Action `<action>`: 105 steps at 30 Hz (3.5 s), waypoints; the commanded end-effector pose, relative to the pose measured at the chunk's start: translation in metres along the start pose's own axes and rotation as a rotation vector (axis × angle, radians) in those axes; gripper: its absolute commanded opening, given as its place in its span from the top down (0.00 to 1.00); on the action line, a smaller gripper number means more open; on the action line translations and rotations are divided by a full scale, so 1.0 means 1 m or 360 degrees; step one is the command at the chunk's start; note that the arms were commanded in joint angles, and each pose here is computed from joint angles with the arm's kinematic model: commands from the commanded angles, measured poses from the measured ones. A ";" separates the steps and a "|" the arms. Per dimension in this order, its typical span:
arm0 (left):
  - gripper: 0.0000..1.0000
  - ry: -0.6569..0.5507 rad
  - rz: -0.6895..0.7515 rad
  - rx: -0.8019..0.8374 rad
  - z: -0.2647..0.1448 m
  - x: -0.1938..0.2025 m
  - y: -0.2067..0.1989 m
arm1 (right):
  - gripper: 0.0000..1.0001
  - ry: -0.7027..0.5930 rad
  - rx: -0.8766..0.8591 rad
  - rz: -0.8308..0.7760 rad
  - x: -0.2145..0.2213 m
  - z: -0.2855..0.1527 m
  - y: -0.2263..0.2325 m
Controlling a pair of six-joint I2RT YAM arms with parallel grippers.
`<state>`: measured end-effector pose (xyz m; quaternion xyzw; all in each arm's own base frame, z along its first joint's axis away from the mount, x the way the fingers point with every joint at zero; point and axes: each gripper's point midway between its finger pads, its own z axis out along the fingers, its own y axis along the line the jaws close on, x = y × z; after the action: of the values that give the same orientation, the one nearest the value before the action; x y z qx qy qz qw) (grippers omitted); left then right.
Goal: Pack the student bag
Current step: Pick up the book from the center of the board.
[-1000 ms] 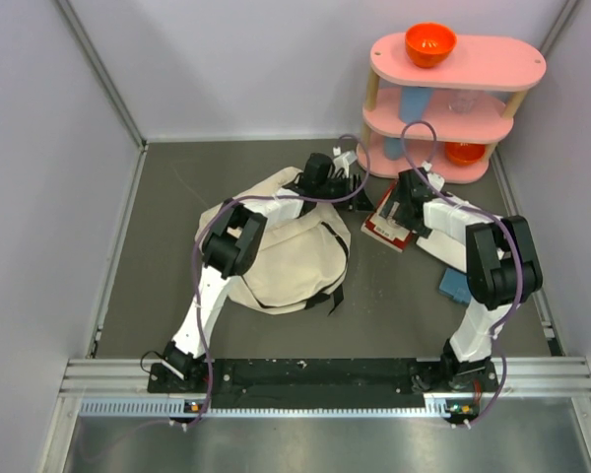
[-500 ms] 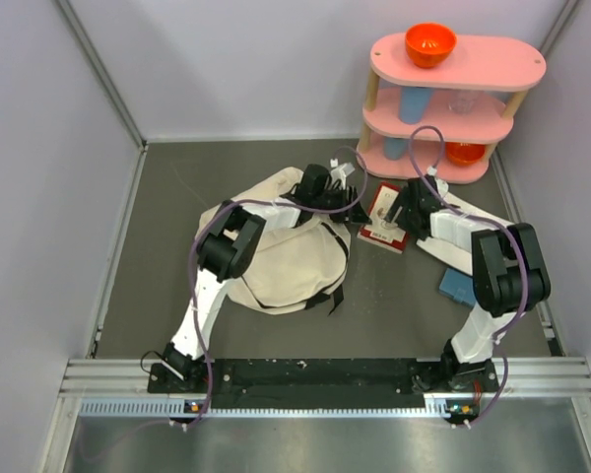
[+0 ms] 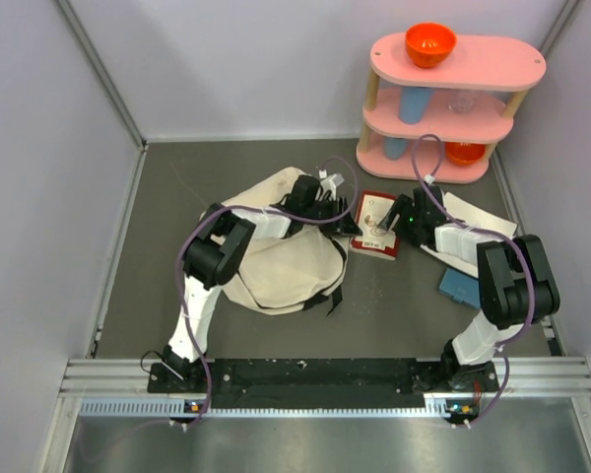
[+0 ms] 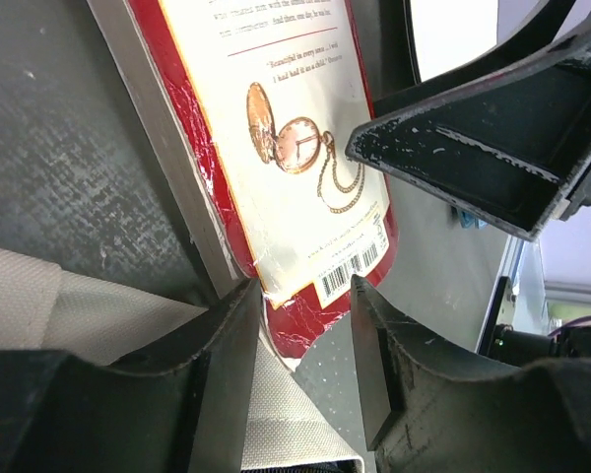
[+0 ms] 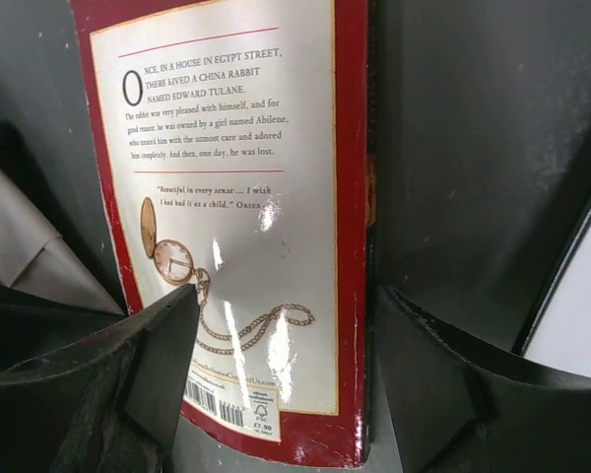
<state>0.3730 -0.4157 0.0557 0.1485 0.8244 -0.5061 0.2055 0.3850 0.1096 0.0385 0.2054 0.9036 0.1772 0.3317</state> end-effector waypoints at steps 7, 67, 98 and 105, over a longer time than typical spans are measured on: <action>0.46 0.0072 -0.0096 -0.0272 -0.002 0.024 0.016 | 0.25 0.0203 -0.0131 0.0044 0.033 -0.014 0.016; 0.77 0.0056 -0.0047 0.0342 0.012 -0.006 -0.073 | 0.29 0.0076 -0.0461 0.0133 0.024 -0.052 0.050; 1.00 -0.0442 0.0271 0.0653 -0.151 -0.050 -0.215 | 0.10 -0.0288 -0.0857 -0.0019 -0.021 -0.220 0.102; 1.00 -0.0474 0.0307 0.0706 -0.172 -0.041 -0.221 | 0.10 -0.0111 -0.1233 -0.0030 -0.001 -0.232 0.133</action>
<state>0.2884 -0.3707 0.2691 0.1577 0.6955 -0.6415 0.2826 0.2741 0.1553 0.2452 0.1111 0.7934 0.4179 0.4284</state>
